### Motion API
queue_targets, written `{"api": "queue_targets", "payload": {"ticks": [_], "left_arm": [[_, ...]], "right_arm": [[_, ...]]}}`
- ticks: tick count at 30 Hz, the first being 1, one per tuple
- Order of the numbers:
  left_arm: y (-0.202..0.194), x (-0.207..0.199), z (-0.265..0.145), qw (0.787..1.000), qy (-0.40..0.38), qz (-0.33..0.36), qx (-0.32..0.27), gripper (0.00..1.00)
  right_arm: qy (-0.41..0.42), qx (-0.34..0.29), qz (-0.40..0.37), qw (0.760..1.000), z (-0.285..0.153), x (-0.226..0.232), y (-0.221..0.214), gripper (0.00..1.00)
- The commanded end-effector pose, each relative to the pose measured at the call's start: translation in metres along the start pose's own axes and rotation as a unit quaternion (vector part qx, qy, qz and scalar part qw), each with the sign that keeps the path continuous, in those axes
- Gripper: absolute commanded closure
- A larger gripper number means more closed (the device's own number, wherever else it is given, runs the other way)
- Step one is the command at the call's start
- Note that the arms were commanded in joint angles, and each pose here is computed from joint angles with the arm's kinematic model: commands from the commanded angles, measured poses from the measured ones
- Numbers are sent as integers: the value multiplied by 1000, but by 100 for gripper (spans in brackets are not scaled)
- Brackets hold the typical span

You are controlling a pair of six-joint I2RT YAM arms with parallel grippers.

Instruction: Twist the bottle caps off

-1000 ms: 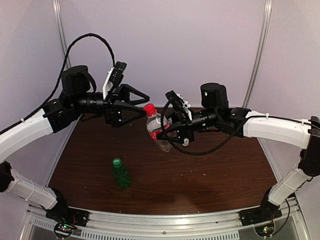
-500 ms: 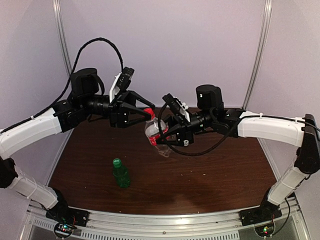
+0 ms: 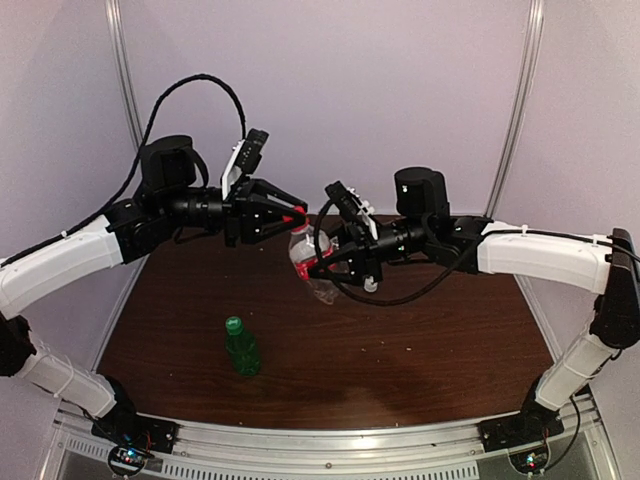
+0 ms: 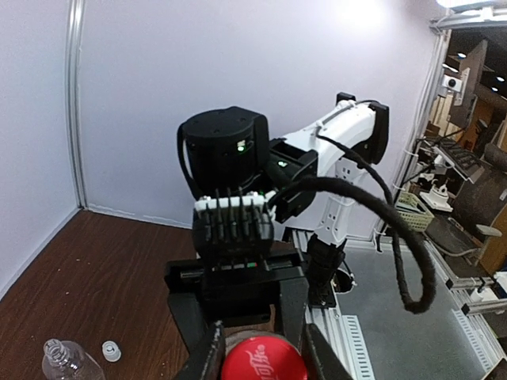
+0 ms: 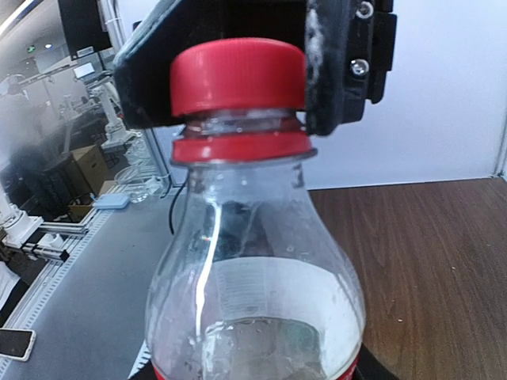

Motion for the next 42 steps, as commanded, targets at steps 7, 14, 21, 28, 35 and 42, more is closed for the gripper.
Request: {"api": "queue_targets", "payload": {"ticks": [7,14,21,28,35,42], "left_arm": [[13,25,-1,955,262,-132,-51,80],[8,32,10,939,299,-158,-55,73],[8,32,12,947,284,-146,-37,52],[10,26,-5,954,274,-117,-29,31],[14,12,-24,972,229,-58,4,18],[20,-12,-25,997,79,13,6,17]], "right_arm": [[-253,-39,-14,966,-11,-19,11,65],[-298,-52,5,953,-7,-24,7,65],[-278,-47,3,959,-6,-20,3,66],[-245,-40,-3,969,-11,-13,3,66],[-157,-23,-21,987,-12,-1,4,65],[-20,-7,-25,999,-6,13,5,64]]}}
Point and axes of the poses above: each gripper's point midway between its finger pads, its own z axis out along the fingers, its own x axis along the line the jaws close on, y = z × x, the point moved 10 cm from there along -z, back along the fingers, and after that the axes turned 4 degrees about z, right-handed, at the moved point
